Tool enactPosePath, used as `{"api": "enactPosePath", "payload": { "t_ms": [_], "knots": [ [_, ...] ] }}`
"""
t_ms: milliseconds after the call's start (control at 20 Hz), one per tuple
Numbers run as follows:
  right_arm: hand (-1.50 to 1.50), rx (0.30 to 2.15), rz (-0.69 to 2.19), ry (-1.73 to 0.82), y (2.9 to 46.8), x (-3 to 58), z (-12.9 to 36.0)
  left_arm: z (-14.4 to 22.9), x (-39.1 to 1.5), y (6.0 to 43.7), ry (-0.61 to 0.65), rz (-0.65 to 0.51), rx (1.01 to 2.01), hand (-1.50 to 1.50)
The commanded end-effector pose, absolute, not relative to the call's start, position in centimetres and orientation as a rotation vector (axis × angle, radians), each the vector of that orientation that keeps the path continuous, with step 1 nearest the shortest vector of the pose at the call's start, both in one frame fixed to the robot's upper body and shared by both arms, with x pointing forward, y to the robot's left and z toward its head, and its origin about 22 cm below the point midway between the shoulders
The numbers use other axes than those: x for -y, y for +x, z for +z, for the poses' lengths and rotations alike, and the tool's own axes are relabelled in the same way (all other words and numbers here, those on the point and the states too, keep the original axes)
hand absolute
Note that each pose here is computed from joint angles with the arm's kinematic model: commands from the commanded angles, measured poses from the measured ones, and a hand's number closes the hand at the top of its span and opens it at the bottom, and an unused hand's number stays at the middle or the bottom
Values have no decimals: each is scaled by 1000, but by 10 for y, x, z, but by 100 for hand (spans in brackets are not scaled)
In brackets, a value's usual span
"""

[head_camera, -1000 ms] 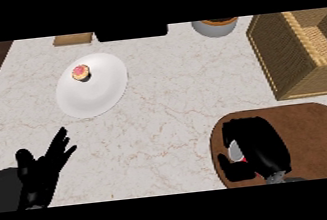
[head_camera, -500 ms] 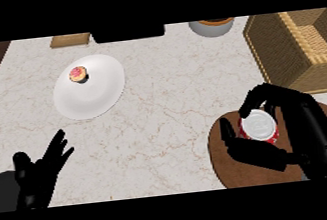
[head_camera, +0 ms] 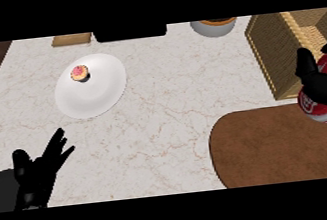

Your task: Pick the can from the cutting board and place it in the basket

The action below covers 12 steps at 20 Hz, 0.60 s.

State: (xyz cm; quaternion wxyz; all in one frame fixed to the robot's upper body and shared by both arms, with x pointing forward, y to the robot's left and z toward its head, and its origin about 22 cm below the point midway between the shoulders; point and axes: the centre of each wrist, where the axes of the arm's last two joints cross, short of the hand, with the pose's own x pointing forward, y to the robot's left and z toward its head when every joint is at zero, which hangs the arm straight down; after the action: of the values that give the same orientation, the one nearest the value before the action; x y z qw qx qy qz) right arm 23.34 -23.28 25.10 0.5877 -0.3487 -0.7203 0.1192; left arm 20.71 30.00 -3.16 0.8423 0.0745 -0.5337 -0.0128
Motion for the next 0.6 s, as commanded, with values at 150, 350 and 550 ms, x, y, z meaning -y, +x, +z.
{"api": "enactPosePath", "payload": {
  "t_ms": [150,350,550],
  "knots": [
    [150,1646,178,-859,274,291,320,-47,-308,193,135,-34,1008,0],
    [150,1581,179,-884,301,313,321,-57,-287,202,152,-42,1025,0],
    [150,1559,218,-936,326,327,313,-52,-289,199,149,-38,1030,0]
  ]
}}
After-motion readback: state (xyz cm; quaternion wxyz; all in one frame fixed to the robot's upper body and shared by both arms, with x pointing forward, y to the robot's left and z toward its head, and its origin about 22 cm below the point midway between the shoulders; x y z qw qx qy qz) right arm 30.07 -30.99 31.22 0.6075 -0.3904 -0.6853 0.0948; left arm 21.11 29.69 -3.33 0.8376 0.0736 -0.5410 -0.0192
